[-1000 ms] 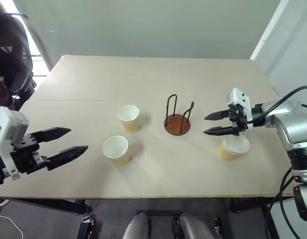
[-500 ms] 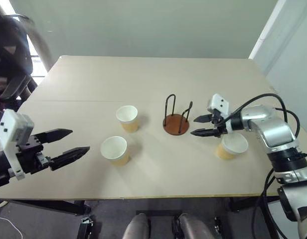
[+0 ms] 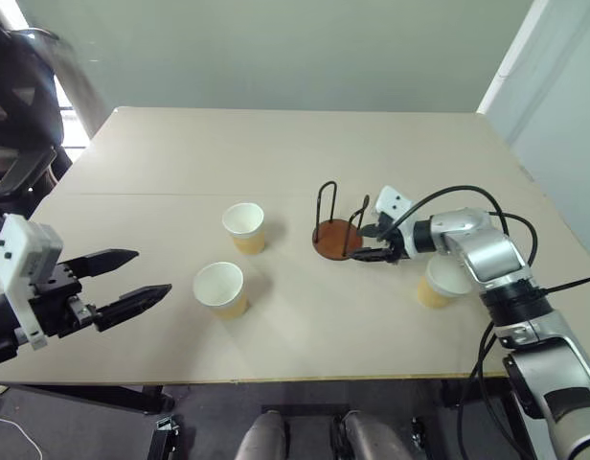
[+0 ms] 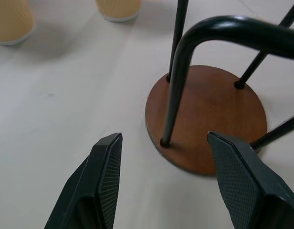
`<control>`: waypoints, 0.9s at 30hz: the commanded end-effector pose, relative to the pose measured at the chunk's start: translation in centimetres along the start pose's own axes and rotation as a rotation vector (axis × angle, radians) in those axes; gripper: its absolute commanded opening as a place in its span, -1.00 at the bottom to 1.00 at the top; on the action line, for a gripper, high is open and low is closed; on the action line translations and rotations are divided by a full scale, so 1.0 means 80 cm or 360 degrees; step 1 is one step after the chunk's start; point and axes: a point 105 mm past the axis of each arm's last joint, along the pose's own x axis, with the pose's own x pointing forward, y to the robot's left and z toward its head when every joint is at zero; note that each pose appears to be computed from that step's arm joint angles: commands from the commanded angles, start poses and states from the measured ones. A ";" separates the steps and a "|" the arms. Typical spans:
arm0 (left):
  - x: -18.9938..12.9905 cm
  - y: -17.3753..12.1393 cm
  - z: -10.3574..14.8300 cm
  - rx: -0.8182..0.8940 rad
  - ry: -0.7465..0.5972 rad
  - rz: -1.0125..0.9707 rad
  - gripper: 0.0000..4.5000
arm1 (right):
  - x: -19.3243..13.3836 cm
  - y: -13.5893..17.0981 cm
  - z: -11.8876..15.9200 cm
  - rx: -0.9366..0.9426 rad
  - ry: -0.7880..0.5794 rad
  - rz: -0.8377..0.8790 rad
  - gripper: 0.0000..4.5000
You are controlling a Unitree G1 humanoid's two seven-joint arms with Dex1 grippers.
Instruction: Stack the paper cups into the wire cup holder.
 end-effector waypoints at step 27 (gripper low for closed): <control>-0.003 -0.002 0.016 0.0075 -0.0060 0.0020 1.00 | -0.013 0.050 0.032 -0.0263 -0.0109 0.0387 -0.98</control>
